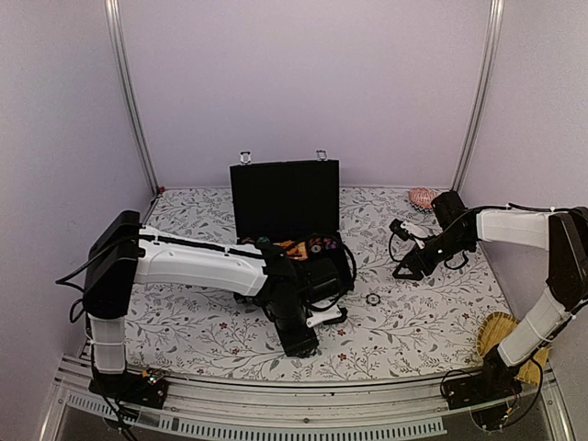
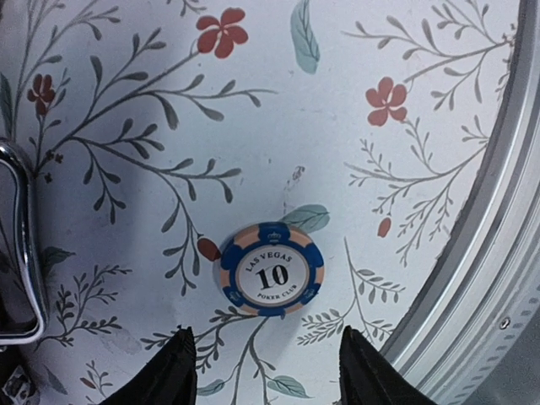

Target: Pack up texas hold em set

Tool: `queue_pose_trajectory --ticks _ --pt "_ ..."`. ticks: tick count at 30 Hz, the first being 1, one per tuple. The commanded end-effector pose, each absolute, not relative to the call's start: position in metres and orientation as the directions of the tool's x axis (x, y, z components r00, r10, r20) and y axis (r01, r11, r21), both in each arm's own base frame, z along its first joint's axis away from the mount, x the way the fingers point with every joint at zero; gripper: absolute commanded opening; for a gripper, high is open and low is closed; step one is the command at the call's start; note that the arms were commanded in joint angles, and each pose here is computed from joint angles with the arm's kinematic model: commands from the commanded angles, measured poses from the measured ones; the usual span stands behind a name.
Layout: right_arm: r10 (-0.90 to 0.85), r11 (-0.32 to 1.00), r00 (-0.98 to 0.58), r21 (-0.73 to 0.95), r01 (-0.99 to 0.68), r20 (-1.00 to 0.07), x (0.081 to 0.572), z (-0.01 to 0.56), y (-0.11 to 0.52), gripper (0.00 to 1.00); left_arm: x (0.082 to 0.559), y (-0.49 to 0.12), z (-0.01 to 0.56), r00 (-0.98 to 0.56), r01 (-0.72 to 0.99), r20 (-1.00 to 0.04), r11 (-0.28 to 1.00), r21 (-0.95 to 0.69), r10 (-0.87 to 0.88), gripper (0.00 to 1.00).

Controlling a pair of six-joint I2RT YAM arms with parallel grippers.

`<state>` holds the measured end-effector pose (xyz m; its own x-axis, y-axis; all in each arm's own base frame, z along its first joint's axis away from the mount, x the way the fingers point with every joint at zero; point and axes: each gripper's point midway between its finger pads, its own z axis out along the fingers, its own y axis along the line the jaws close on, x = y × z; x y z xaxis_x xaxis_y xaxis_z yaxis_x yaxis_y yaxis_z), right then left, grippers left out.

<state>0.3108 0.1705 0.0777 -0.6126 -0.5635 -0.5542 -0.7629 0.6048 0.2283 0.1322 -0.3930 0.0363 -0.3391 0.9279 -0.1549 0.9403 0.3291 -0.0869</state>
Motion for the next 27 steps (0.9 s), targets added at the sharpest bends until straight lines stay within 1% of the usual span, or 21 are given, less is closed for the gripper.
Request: queue_pose_trajectory --ticks 1,5,21,27 --pt "-0.567 0.584 -0.599 0.237 -0.776 -0.566 0.306 0.081 0.174 0.61 0.135 -0.404 0.032 -0.303 0.953 -0.168 0.297 -0.059 0.938 0.58" --pt "-0.567 0.586 -0.603 0.24 -0.774 -0.562 0.306 0.079 0.174 0.61 0.138 -0.409 0.028 -0.296 0.955 -0.179 0.292 -0.05 0.938 0.58" --pt "-0.573 0.586 -0.611 0.247 -0.771 -0.547 0.306 0.072 0.173 0.61 0.129 -0.413 0.012 -0.264 0.964 -0.149 0.255 -0.081 0.953 0.55" --pt "-0.573 0.587 -0.614 0.25 -0.77 -0.543 0.305 0.071 0.173 0.61 0.13 -0.411 0.007 -0.26 0.965 -0.136 0.254 -0.063 0.956 0.54"
